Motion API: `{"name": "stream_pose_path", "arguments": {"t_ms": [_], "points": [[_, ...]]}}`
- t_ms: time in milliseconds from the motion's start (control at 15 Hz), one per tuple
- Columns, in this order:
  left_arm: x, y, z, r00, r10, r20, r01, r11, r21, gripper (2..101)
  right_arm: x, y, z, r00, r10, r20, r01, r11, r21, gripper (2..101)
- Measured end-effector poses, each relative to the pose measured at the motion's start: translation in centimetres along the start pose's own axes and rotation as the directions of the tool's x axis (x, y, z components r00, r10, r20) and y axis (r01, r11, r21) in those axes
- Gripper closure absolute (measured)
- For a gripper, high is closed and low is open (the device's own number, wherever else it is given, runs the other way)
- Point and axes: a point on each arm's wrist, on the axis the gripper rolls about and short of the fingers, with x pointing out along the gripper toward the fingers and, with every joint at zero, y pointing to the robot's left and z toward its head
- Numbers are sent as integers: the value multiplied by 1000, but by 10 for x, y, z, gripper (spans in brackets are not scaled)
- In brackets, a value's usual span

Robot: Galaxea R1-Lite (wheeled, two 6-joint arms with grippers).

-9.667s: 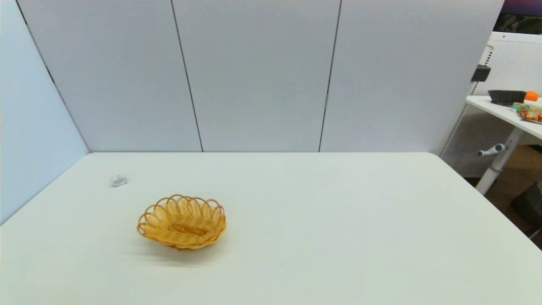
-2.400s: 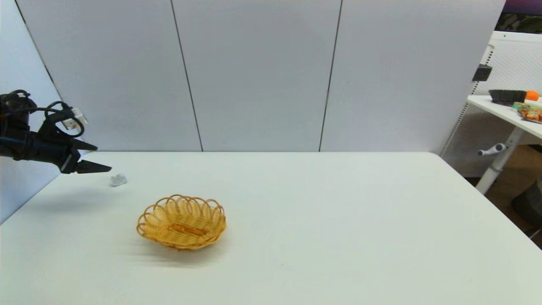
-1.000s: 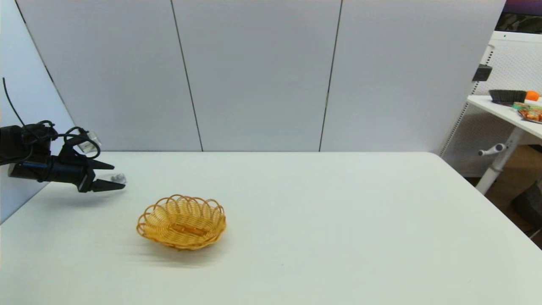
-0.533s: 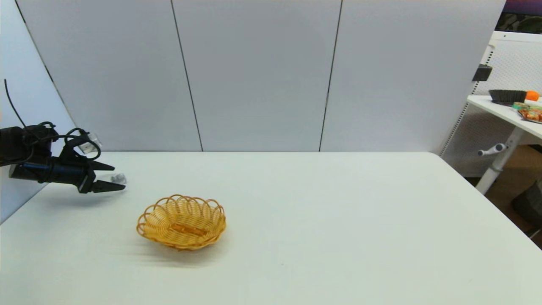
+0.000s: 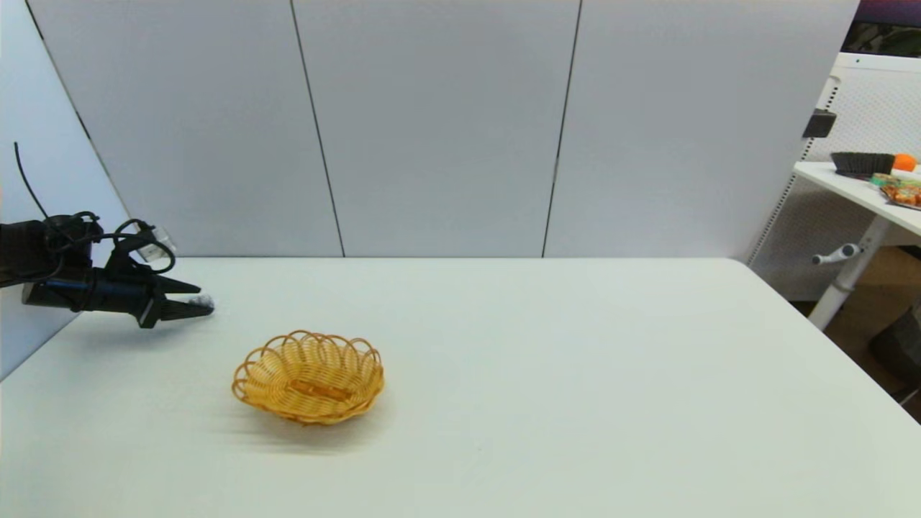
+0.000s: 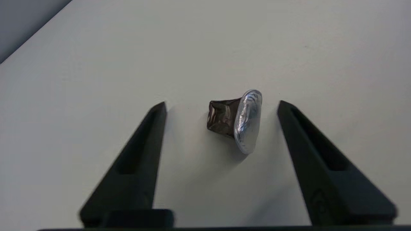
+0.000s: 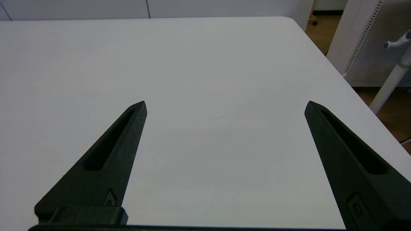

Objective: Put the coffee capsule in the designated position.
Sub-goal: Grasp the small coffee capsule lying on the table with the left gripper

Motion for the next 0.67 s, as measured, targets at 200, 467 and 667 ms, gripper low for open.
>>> {"name": "stream_pose_path", "arguments": {"t_ms": [200, 467, 667], "points": [[2, 0, -2, 1000, -6, 2, 6, 1000, -3, 573, 0, 0, 0, 1000, 0, 0, 0, 1000, 0, 50], [5, 0, -2, 1000, -12, 2, 12, 1000, -3, 795, 0, 0, 0, 1000, 0, 0, 0, 1000, 0, 50], [6, -1, -3, 1000, -15, 3, 15, 1000, -4, 795, 0, 0, 0, 1000, 0, 0, 0, 1000, 0, 50]]}}
